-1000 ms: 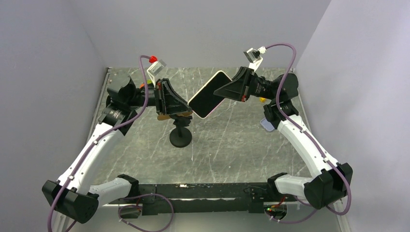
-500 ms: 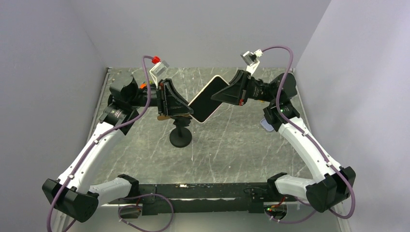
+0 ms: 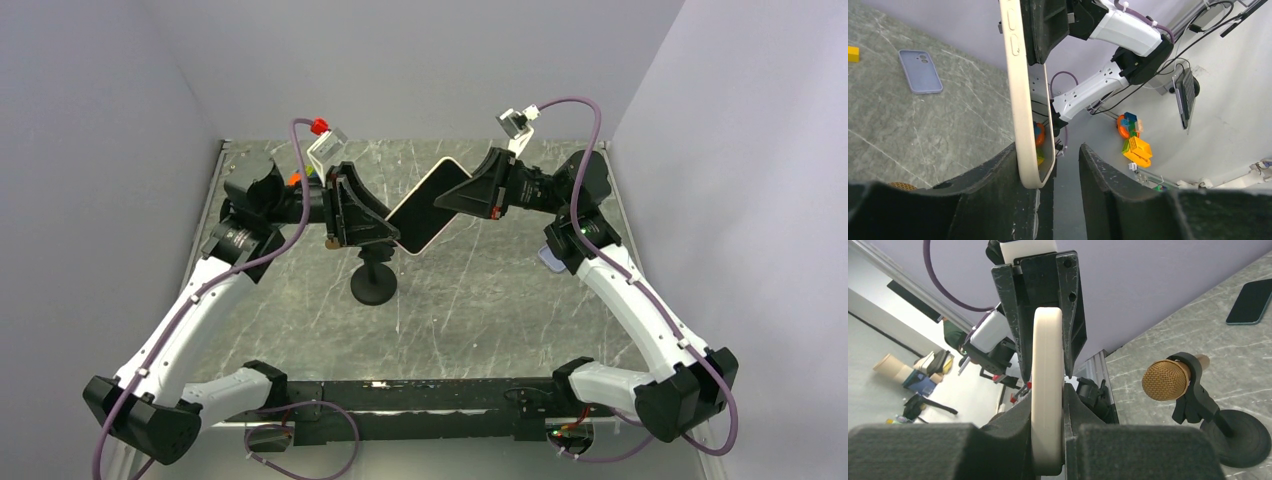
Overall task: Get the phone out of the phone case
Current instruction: Remove the phone case from the phone.
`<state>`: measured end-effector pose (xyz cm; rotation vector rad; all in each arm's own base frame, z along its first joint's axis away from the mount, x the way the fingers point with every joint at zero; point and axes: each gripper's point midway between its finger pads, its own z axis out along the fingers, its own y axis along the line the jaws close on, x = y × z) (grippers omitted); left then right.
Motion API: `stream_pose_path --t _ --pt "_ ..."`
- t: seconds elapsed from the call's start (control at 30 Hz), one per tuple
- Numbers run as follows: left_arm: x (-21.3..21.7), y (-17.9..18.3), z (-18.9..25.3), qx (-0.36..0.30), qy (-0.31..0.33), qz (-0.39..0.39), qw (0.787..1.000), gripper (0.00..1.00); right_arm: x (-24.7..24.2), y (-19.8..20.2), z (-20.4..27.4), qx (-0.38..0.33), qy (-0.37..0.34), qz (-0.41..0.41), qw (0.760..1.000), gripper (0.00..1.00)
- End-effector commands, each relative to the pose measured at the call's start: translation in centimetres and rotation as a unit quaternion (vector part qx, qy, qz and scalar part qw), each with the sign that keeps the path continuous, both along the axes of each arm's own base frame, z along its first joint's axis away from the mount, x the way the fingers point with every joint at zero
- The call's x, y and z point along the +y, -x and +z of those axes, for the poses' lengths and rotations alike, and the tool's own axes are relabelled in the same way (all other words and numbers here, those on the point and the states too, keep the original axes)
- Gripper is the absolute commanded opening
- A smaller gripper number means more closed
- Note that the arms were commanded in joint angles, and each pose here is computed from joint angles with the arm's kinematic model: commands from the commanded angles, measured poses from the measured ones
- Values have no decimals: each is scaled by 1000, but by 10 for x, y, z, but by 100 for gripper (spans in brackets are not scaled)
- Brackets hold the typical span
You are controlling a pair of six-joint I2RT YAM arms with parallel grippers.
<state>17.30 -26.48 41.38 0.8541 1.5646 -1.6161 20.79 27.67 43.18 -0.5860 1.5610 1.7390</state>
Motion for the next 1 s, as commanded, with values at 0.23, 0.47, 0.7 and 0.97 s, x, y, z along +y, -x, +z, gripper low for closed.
stream_pose_path --t 0.23,0.47,0.7,0.97 --pt "8 22 24 -66 22 -12 998 35 -14 3 33 -39 -28 -31 998 0" --pt "8 34 37 -96 51 -42 993 18 -8 -4 24 -8 -31 -15 999 0" --pt "9 70 57 -174 90 -95 976 8 -1 -10 19 27 -64 31 997 0" --pt "10 81 72 -215 130 -122 960 0 12 -10 14 63 -95 98 989 0"
